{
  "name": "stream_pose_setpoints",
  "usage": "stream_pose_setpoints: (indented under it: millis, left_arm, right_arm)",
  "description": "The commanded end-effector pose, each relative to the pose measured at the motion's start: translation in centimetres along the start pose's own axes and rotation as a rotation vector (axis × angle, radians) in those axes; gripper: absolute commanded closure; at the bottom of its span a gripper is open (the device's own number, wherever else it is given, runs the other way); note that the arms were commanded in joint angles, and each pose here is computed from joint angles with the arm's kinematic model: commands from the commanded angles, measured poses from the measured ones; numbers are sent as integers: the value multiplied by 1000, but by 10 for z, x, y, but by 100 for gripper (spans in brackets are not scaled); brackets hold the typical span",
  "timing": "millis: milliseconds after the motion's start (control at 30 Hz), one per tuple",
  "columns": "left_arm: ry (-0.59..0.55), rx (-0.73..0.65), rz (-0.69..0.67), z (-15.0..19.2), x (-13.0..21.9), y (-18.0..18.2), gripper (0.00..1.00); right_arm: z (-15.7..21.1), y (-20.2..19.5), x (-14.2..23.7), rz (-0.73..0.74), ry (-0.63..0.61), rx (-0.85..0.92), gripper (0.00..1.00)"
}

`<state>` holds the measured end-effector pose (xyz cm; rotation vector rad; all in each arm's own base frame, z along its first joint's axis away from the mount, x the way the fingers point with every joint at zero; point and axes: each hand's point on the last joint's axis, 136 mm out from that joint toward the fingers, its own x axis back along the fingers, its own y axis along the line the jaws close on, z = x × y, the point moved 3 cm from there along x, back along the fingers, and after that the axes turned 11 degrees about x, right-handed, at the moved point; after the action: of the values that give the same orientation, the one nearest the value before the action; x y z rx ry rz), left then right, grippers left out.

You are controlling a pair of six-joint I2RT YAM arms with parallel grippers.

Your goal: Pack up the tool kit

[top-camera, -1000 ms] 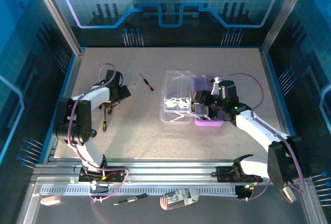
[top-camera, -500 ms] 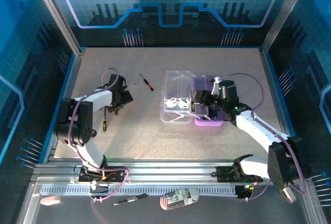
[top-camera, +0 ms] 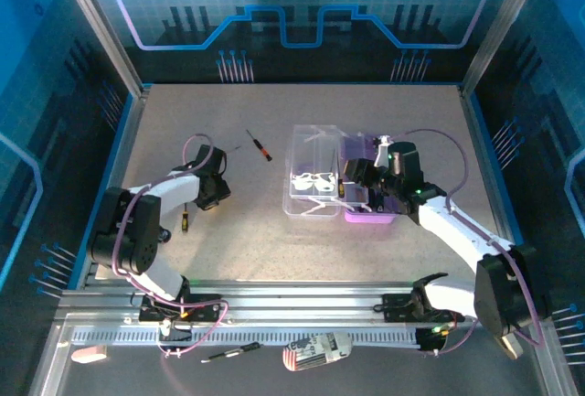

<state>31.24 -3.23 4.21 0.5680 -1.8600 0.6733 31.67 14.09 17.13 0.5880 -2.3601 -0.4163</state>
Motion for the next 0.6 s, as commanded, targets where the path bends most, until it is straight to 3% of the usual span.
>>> stream_pose_setpoints:
  millis: [0,333,567]
  left_arm:
    - [63,-18,-7,15,0,5,75]
    - [88,-74,-1,36,22,9,82]
    - [211,-93,33,95,28,22,81]
  right_arm:
    - [-3,6,6,-9,-17,9,55]
    - [-6,7,11,-7,-32,13,55]
    - [-7,7,11,-9,-33,9,55]
